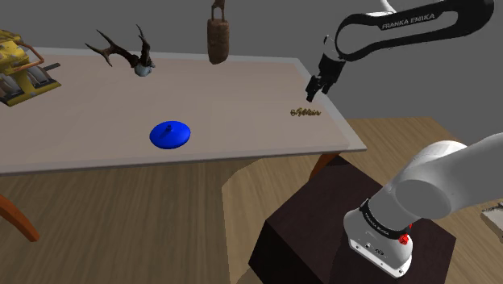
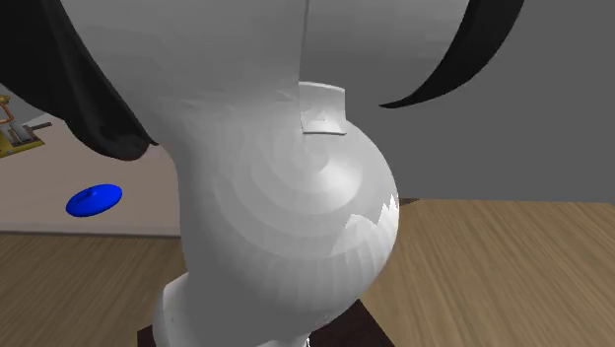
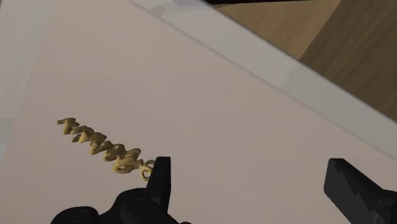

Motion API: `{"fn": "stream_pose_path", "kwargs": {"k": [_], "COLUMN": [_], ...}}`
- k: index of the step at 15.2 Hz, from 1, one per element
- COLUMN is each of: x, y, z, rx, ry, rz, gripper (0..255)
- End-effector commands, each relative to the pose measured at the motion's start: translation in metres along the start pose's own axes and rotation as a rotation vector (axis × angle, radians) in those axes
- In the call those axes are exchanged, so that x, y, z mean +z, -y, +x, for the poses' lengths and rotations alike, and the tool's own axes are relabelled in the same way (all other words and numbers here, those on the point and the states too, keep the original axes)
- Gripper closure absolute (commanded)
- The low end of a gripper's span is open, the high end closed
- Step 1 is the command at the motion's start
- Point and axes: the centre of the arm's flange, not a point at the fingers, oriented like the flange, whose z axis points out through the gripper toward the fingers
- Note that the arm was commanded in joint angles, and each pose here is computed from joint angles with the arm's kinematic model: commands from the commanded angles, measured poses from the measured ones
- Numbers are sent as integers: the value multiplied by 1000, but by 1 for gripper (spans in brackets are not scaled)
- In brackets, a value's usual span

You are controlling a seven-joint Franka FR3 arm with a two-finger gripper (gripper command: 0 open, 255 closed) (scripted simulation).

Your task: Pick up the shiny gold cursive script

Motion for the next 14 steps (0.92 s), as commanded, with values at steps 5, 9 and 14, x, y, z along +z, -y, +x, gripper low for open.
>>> {"fn": "stream_pose_path", "kwargs": {"k": [5,9,14], "x": [59,99,147], "y": [-33,-55,-85], "z": [33,54,82], "rx": [-54,-89,-132], "ry": [4,9,14], "rz": [-61,-100,-150], "gripper": [0,0,0]}}
